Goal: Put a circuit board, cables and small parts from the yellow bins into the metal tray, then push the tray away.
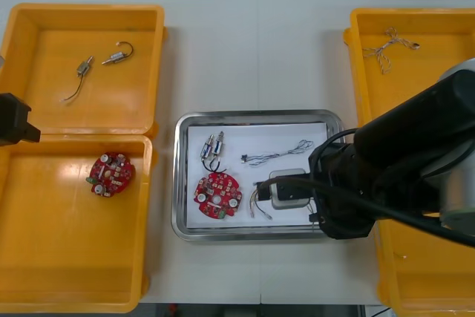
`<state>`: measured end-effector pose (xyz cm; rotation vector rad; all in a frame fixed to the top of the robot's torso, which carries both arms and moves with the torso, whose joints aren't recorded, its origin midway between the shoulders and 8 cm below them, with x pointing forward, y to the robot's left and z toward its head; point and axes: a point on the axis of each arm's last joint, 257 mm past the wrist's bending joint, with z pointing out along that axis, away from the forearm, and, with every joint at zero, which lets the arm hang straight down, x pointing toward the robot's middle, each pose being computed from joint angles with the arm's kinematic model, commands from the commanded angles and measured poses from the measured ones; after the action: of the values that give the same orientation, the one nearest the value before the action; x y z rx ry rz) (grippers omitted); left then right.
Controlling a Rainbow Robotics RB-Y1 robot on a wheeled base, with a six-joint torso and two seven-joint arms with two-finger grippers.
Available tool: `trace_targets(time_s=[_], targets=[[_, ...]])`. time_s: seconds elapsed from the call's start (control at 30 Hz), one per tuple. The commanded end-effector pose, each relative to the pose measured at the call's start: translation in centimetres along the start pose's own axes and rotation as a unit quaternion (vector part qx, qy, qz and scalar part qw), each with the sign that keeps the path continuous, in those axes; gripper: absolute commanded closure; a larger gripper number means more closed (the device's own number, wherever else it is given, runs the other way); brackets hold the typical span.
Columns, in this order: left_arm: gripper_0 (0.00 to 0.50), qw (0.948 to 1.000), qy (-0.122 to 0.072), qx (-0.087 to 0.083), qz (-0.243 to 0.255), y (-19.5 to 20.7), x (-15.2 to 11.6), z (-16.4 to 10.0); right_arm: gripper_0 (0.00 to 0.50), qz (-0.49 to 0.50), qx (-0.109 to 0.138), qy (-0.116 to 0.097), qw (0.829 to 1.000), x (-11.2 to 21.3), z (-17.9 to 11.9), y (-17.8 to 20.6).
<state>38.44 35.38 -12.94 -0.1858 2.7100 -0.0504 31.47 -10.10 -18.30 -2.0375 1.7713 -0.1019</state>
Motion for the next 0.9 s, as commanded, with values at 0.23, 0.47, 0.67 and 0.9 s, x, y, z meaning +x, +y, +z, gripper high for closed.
trace_targets(time_s=[0.23,0.47,0.67,0.9], targets=[[0.0,0.9971,0.004,-0.029,0.07,2.2,2.6,-0.2,0.0,-0.06,-0.033,0.026,0.997,-3.4,4.3,1.7],[0.0,0.9961,-0.005,-0.024,0.085,1.5,2.8,-0.5,0.0,-0.043,-0.057,0.018,0.997,-4.7,7.1,2.1],[0.0,0.996,-0.007,-0.024,0.085,1.5,2.7,-0.5,0.0,-0.055,-0.055,0.023,0.997,-6.0,8.6,2.4],[0.0,0.996,-0.007,-0.024,0.085,1.5,2.7,-0.5,0.0,-0.067,-0.024,0.042,0.997,-5.4,10.5,2.8]])
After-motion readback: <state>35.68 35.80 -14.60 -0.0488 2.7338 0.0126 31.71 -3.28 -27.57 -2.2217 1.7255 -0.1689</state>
